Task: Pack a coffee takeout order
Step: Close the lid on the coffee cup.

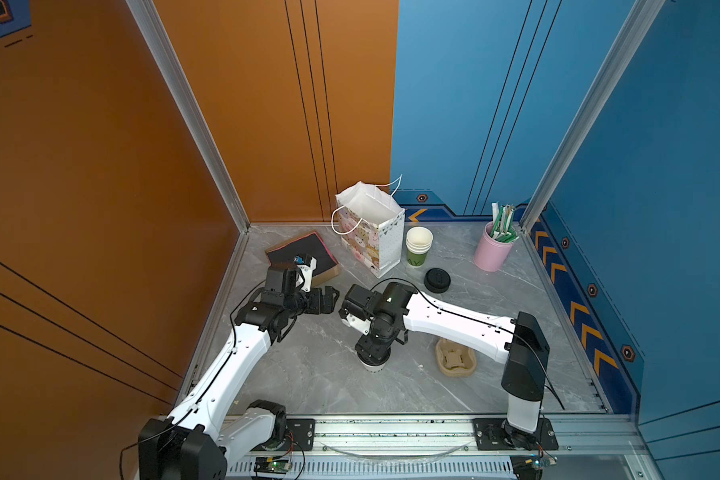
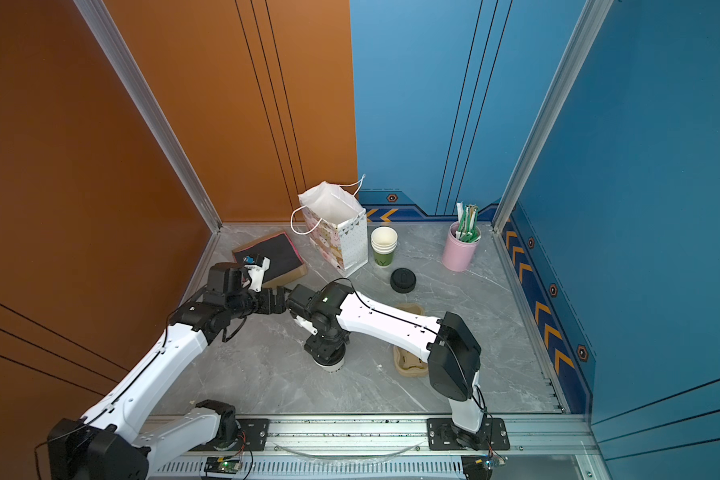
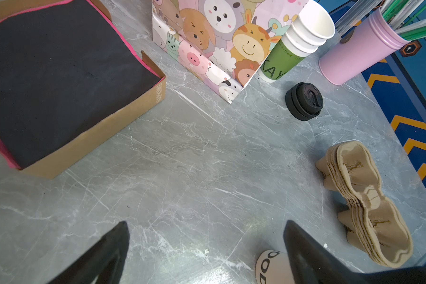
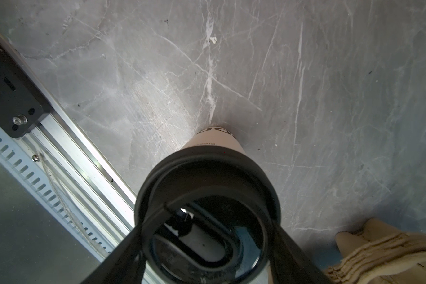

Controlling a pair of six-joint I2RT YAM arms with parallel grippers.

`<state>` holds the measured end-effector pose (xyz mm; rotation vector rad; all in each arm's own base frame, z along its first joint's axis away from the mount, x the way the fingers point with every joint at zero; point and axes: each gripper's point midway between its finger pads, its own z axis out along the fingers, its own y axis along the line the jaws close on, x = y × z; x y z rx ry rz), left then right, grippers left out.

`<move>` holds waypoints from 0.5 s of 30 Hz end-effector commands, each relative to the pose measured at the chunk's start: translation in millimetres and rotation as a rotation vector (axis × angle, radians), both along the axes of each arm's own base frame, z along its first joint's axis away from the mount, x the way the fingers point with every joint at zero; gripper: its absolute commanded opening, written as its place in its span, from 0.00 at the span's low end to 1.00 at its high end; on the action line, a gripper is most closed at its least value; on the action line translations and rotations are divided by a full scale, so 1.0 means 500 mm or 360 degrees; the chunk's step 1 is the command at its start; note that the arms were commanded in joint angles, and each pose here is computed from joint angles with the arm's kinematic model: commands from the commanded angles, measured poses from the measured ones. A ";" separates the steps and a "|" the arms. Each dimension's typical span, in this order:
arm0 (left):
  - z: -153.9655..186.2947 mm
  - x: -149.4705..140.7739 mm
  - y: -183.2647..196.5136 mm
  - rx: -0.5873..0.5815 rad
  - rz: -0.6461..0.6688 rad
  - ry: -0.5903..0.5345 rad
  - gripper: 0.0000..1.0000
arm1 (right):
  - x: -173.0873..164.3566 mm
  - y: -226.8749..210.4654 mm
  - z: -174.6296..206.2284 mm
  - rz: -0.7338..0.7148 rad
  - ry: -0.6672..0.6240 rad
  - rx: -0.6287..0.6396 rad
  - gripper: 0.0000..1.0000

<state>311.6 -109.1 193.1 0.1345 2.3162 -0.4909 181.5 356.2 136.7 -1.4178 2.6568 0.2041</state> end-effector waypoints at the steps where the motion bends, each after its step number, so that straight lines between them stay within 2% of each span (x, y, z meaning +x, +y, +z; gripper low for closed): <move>1: -0.006 -0.013 0.003 0.0040 -0.0013 0.0001 0.98 | -0.009 -0.023 -0.038 -0.0030 0.0102 -0.0114 0.73; 4: -0.005 -0.013 0.004 0.0038 -0.0012 0.0001 0.98 | -0.009 -0.029 -0.049 -0.0059 0.0133 -0.0129 0.73; 15: -0.007 -0.015 0.005 0.0043 -0.0007 0.0003 0.98 | 0.008 -0.076 -0.088 -0.0100 0.0027 -0.0313 0.72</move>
